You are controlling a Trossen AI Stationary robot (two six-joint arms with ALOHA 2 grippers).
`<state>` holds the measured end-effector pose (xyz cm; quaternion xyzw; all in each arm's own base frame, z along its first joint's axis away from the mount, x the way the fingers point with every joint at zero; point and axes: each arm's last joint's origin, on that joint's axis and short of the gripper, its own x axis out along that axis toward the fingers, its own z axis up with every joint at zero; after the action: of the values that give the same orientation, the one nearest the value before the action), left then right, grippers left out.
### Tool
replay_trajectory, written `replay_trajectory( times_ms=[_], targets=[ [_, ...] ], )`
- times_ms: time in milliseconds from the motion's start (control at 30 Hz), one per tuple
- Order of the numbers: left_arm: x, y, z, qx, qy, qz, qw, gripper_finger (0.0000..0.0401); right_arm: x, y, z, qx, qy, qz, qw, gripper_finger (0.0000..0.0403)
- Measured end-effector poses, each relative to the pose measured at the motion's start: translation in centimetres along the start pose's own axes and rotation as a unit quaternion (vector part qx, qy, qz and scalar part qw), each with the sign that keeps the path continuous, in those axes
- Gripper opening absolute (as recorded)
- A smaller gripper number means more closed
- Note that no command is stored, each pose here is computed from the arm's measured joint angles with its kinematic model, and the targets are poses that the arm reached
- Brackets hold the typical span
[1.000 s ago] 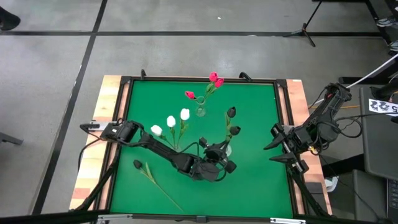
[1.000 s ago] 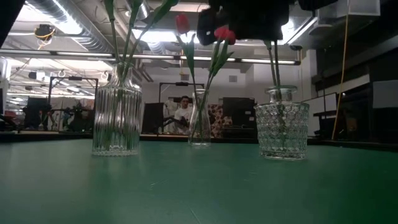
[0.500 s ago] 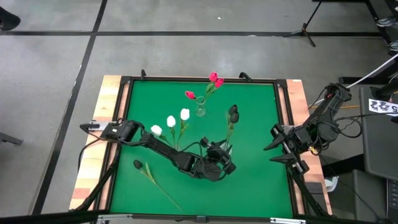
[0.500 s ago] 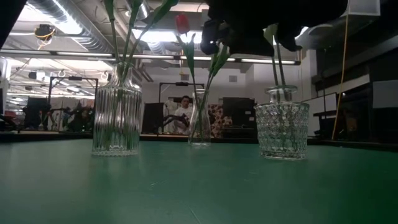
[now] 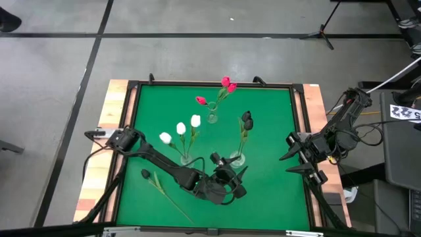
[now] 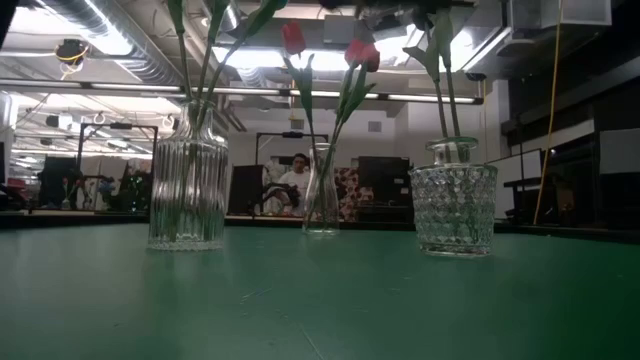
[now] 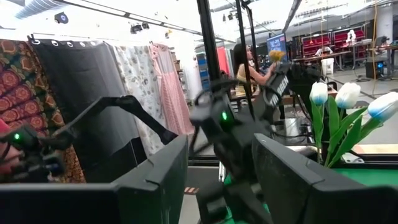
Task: Sort flowers into vase by color
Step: Put the black tulip into the bottom right transparent vase
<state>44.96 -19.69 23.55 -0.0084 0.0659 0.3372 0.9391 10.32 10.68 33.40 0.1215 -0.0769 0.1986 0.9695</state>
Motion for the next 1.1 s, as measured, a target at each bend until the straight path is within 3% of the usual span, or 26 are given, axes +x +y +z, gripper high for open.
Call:
replay_trajectory(
  times_ms=[333, 433, 567, 700, 833, 900, 1100],
  targets=[
    [-7.7, 1.1, 4.9, -0.106, 0.028, -0.06, 0.992, 0.0193, 0.0, 0.1, -0.3, -0.007, 0.015, 0.015, 1.0, 0.0177],
    [-10.7, 2.2, 5.6, -0.142, 0.073, -0.086, 0.983, 0.0184, 0.0, 0.1, -0.4, -0.01, 0.021, 0.015, 1.0, 0.0177],
    [-13.9, 4.2, 5.7, -0.206, 0.18, -0.108, 0.956, 0.017, 0.0, 0.1, -0.6, -0.014, 0.028, 0.019, 0.999, 0.0177],
    [-15.9, 6.0, 4.1, -0.271, 0.304, -0.051, 0.912, 0.0154, 0.0, 0.0, -0.7, -0.017, 0.033, 0.018, 0.999, 0.0177],
    [-17.4, 7.4, 2.2, -0.355, 0.415, 0.086, 0.834, 0.0137, 0.0, 0.0, -0.7, -0.017, 0.034, 0.018, 0.999, 0.0177],
    [-18.1, 7.6, 1.1, -0.368, 0.434, 0.146, 0.809, 0.0129, 0.0, 0.0, -0.7, -0.018, 0.036, 0.018, 0.999, 0.0177],
    [-19.0, 6.9, -0.4, -0.347, 0.418, 0.145, 0.827, 0.0117, 0.0, 0.0, -0.9, -0.023, 0.044, 0.011, 0.999, 0.0177]
  ],
)
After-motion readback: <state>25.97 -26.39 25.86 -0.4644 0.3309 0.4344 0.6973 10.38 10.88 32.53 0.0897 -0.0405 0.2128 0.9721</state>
